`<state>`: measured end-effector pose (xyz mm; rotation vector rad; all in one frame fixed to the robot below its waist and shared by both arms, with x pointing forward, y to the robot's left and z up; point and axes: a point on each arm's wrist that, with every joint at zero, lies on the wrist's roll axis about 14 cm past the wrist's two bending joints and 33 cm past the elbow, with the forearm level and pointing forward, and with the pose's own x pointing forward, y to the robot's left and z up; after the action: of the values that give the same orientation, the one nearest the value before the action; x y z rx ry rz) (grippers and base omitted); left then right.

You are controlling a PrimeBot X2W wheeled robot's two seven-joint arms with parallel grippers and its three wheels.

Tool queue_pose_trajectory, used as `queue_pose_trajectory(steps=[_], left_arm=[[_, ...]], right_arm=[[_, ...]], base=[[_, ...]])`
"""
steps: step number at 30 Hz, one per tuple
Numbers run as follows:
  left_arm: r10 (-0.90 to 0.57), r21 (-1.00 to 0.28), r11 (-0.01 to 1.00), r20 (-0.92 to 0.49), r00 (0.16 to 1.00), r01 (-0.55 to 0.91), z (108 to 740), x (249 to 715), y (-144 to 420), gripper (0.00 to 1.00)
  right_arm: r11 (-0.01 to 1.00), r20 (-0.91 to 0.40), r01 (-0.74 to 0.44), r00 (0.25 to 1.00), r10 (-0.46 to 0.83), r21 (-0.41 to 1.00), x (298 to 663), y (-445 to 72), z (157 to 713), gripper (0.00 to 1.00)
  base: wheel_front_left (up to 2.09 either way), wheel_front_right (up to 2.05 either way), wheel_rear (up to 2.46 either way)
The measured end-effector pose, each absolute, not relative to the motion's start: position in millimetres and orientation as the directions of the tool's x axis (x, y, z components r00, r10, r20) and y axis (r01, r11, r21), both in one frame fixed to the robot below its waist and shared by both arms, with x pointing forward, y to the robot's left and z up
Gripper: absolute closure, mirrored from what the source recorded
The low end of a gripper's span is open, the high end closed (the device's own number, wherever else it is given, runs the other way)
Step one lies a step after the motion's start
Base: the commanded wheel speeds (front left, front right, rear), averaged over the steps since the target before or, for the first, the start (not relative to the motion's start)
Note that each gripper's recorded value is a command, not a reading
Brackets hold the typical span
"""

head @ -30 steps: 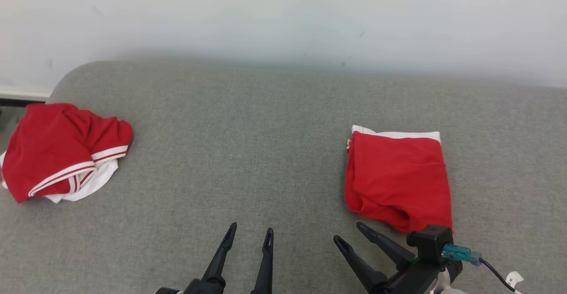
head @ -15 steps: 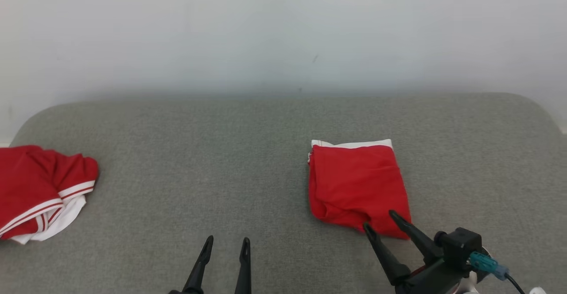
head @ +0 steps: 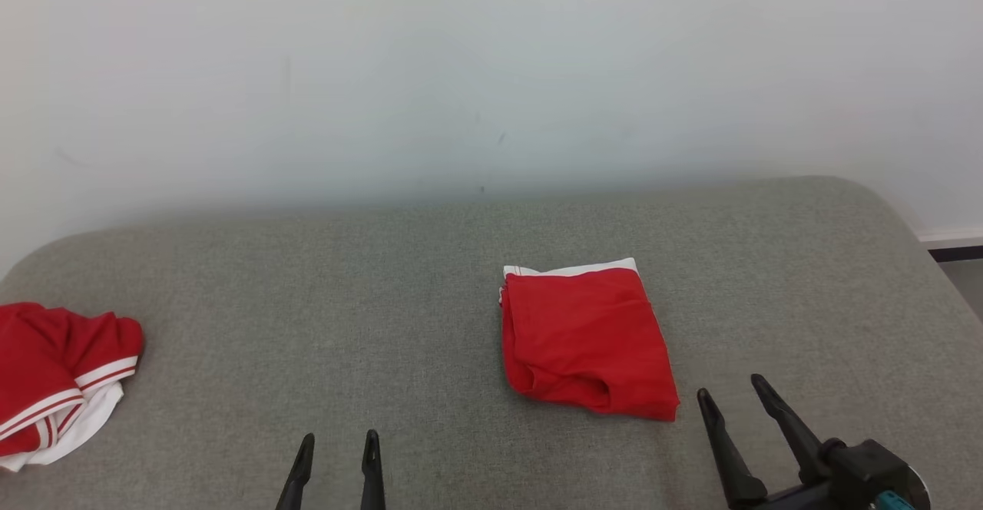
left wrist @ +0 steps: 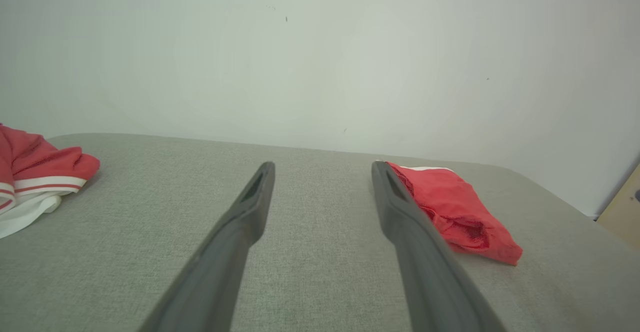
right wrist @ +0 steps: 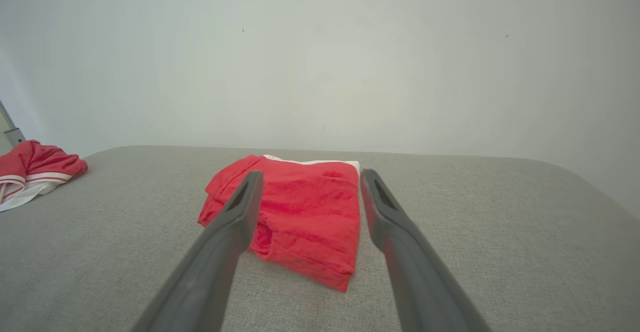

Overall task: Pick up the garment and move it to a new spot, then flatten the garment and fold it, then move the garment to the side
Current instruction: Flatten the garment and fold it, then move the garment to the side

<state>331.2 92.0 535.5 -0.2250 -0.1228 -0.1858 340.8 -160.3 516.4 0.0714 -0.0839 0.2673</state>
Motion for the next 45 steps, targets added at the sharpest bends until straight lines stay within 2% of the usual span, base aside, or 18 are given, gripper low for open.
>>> queue_pose_trajectory(steps=[11,30,45], left_arm=[[-0.131,-0.156,0.976,0.134,0.982,0.151,527,316,112,0.0],[-0.089,-0.073,0.992,0.146,0.985,0.1,524,303,134,0.0],[-0.113,-0.066,0.99,0.132,0.985,0.123,520,304,128,0.0]], right_arm=[[0.984,0.186,-0.168,0.97,0.154,0.065,323,-178,539,0.0],[0.982,0.171,-0.184,0.97,0.175,0.043,307,-168,532,0.0],[0.98,0.143,-0.192,0.973,0.183,0.051,306,-164,522,0.0]], base=[[0.0,0.0,0.0],[0.0,0.0,0.0],[0.0,0.0,0.0]])
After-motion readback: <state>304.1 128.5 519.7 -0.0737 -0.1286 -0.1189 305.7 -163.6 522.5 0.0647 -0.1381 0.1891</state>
